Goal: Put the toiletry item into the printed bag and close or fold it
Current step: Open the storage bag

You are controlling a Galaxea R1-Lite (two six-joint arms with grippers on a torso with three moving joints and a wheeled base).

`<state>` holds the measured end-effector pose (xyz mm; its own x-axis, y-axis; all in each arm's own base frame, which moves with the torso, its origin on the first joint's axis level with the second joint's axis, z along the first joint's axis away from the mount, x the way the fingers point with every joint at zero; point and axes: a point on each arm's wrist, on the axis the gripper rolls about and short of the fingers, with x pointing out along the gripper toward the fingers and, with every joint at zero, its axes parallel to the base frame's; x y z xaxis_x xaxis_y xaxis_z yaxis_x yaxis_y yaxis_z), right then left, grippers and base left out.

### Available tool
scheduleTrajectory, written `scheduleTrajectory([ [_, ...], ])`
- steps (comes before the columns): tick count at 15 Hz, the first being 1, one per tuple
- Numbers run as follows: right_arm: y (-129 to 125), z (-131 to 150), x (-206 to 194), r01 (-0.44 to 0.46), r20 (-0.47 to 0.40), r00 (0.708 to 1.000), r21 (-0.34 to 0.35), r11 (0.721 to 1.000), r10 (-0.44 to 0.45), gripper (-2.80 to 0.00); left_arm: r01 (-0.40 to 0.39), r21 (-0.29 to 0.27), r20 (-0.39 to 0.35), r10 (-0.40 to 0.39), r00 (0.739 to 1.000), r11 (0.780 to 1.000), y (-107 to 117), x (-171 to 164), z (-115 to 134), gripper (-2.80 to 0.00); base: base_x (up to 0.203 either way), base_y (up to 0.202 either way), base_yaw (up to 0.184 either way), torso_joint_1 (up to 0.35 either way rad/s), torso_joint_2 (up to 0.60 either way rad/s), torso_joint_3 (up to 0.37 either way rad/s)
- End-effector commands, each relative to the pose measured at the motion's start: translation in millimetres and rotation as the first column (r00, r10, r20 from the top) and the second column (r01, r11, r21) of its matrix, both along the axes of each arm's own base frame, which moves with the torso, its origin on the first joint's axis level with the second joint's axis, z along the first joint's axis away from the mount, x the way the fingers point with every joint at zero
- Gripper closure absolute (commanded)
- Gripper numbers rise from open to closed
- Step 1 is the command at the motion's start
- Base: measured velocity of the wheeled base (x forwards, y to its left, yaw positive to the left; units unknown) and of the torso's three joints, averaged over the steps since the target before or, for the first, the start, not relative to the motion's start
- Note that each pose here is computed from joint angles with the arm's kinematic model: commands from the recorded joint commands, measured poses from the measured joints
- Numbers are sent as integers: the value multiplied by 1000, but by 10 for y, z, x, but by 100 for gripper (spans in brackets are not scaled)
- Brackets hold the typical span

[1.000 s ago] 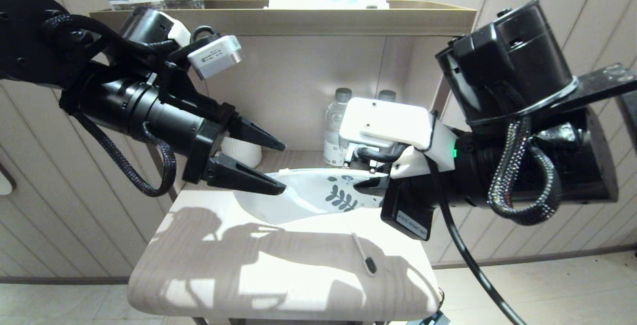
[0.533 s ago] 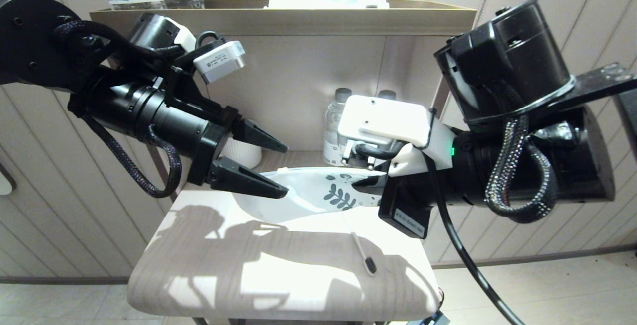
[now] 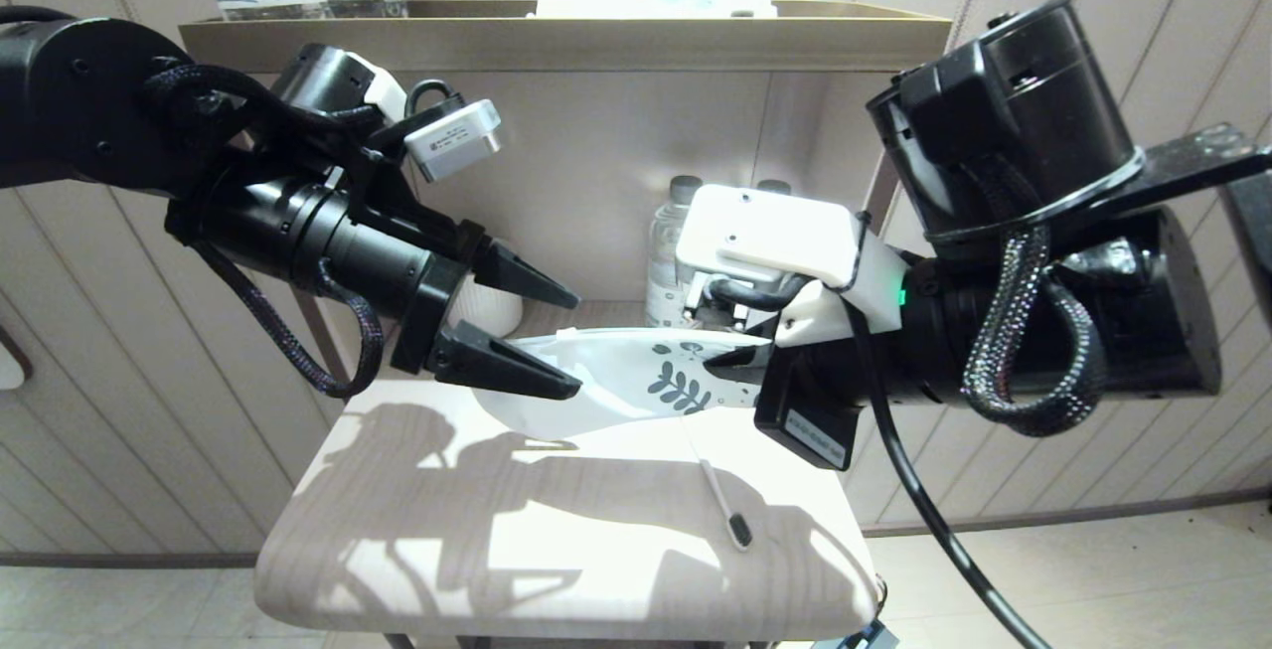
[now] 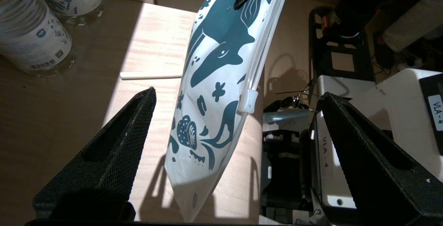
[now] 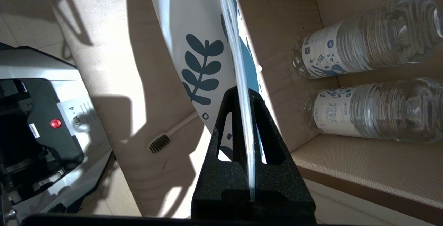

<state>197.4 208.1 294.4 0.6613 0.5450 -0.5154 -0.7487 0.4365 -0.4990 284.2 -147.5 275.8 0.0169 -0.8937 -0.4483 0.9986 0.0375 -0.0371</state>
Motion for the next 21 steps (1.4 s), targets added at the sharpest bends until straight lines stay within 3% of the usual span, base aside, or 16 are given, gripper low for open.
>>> scheduleTrajectory([
  [1, 6, -6, 0, -2, 0, 1000, -5, 1000, 2, 0, 5, -2, -1, -5, 1000, 1000, 4, -11, 2, -280, 0, 0, 0, 0, 0, 0],
  [5, 3, -6, -4, -3, -2, 1000, -4, 1000, 3, 0, 4, -3, 0, -4, 1000, 1000, 4, -11, 9, -280, 0, 0, 0, 0, 0, 0],
  [6, 3, 0, -3, 0, -4, 1000, 3, 1000, 0, 0, 6, -2, 1, -6, 1000, 1000, 6, -15, 5, 0, 0, 0, 0, 0, 0, 0],
  [21, -28, -6, -19, 10, -9, 1000, 3, 1000, -10, 0, 9, 4, -22, -9, 1000, 1000, 11, -27, -48, 0, 0, 0, 0, 0, 0, 0],
])
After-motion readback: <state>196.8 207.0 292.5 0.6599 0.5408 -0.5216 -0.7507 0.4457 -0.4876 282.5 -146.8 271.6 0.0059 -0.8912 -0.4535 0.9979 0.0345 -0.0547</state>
